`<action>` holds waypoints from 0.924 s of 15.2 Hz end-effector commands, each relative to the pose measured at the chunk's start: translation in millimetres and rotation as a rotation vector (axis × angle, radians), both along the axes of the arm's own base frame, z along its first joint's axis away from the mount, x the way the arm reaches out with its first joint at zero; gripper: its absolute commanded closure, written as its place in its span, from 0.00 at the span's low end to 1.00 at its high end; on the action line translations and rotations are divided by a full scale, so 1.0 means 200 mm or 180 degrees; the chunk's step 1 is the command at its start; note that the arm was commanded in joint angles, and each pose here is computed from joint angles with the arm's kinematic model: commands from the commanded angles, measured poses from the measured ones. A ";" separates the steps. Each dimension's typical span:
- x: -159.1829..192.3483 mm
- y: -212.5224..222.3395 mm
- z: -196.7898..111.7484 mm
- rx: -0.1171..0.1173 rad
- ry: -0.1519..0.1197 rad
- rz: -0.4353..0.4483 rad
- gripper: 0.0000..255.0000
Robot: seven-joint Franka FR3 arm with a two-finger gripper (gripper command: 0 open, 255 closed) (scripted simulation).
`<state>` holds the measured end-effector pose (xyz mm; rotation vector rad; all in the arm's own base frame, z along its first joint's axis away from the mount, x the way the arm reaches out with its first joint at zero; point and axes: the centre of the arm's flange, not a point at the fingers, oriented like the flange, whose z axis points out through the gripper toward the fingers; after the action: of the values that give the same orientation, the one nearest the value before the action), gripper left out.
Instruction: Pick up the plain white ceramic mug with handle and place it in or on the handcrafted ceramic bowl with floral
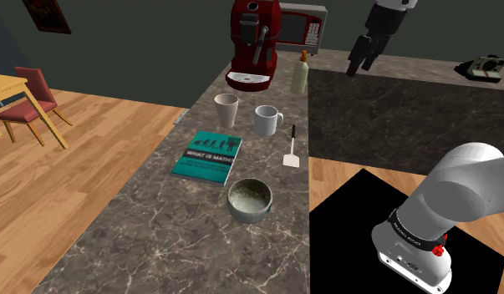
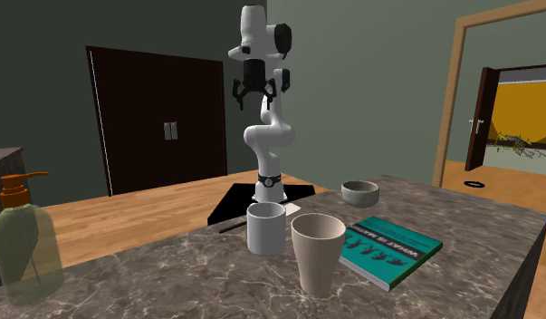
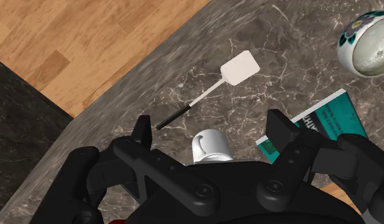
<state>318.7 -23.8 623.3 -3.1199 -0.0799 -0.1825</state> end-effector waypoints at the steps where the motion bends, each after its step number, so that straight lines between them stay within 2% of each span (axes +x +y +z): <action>1: 0.00 0.00 0.00 0.0000 0.0000 0.0000 0.00; 14: 0.69 0.26 -0.50 -0.0021 0.0174 0.0025 0.00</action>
<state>444.2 25.2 531.3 -3.1278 -0.0917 -0.1017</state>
